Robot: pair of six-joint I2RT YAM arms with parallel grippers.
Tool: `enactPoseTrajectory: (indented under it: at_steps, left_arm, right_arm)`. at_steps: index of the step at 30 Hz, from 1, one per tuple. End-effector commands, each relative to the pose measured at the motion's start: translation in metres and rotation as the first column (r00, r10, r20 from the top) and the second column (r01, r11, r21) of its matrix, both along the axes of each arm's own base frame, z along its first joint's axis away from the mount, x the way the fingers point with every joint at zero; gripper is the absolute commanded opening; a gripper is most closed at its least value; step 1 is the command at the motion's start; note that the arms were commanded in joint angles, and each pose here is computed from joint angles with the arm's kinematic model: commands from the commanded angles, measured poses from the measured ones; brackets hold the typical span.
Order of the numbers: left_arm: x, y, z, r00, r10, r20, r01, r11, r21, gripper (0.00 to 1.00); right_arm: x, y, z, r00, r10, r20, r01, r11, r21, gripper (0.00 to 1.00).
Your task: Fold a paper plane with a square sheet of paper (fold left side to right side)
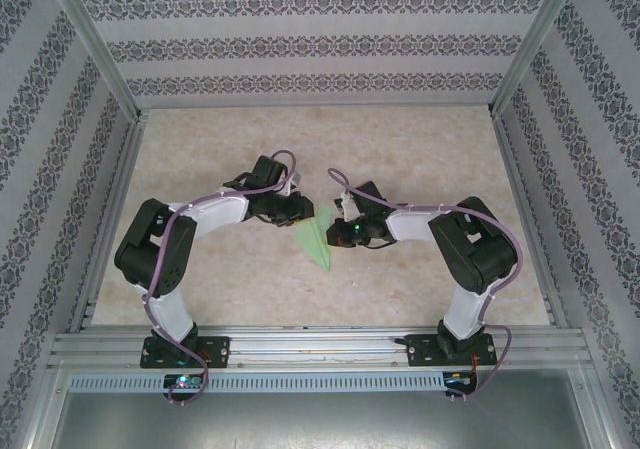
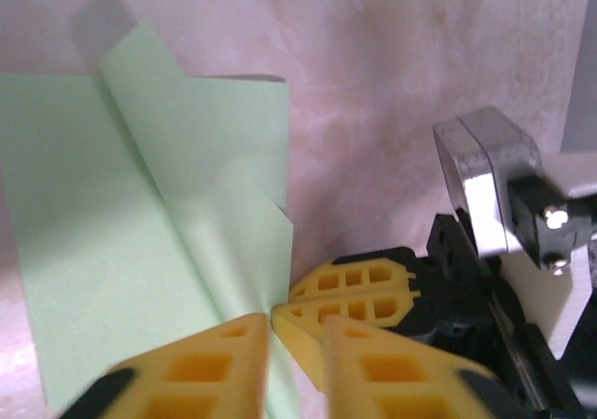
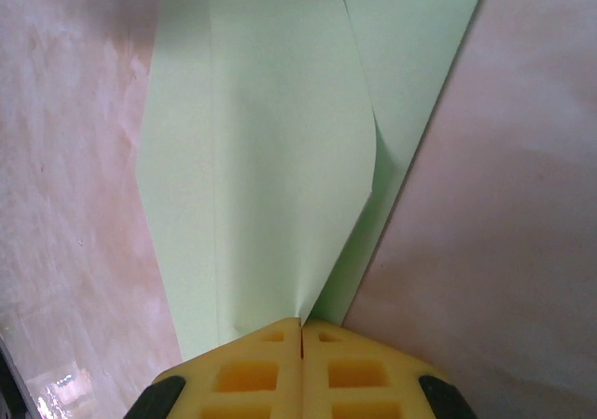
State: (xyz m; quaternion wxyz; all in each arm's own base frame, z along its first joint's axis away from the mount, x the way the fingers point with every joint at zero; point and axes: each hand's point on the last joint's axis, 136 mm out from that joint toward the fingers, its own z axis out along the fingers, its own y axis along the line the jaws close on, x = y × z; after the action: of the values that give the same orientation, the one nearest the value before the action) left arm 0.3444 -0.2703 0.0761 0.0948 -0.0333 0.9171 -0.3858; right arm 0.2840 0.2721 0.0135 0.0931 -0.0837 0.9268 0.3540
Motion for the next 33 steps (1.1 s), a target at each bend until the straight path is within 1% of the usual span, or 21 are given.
enactPoseTrajectory:
  at_steps: [1, 4, 8, 15, 19, 25, 33]
  left_arm:
    - [0.0, -0.013, -0.005, 0.998, -0.049, -0.032, 0.047, 0.996, -0.073, 0.12]
    - [0.0, -0.021, -0.012, 0.995, -0.079, -0.057, 0.073, 0.993, -0.092, 0.06]
    - [-0.001, -0.027, -0.021, 0.99, -0.11, -0.084, 0.101, 0.989, -0.106, 0.02]
    - [-0.001, -0.029, -0.032, 0.988, -0.12, -0.1, 0.11, 0.989, -0.103, 0.01]
    - [-0.003, -0.025, -0.043, 0.986, -0.113, -0.122, 0.105, 0.992, -0.073, 0.01]
    - [-0.007, -0.015, -0.062, 0.983, -0.105, -0.152, 0.108, 0.994, 0.009, 0.01]
    - [-0.015, -0.002, -0.081, 0.979, -0.093, -0.181, 0.109, 0.991, 0.078, 0.0]
  right_arm:
    - [-0.029, -0.029, -0.049, 0.992, -0.035, -0.122, 0.012, 0.983, -0.185, 0.0]
    - [-0.028, -0.029, -0.049, 0.992, -0.036, -0.122, 0.013, 0.983, -0.186, 0.0]
    - [-0.029, -0.03, -0.049, 0.992, -0.037, -0.124, 0.012, 0.981, -0.194, 0.0]
    - [-0.03, -0.031, -0.052, 0.991, -0.035, -0.13, 0.007, 0.978, -0.207, 0.0]
    - [-0.031, -0.033, -0.052, 0.991, -0.035, -0.133, 0.006, 0.977, -0.215, 0.0]
    - [-0.032, -0.035, -0.053, 0.99, -0.029, -0.136, -0.003, 0.973, -0.232, 0.0]
    - [-0.034, -0.037, -0.054, 0.99, -0.026, -0.14, -0.008, 0.97, -0.241, 0.0]
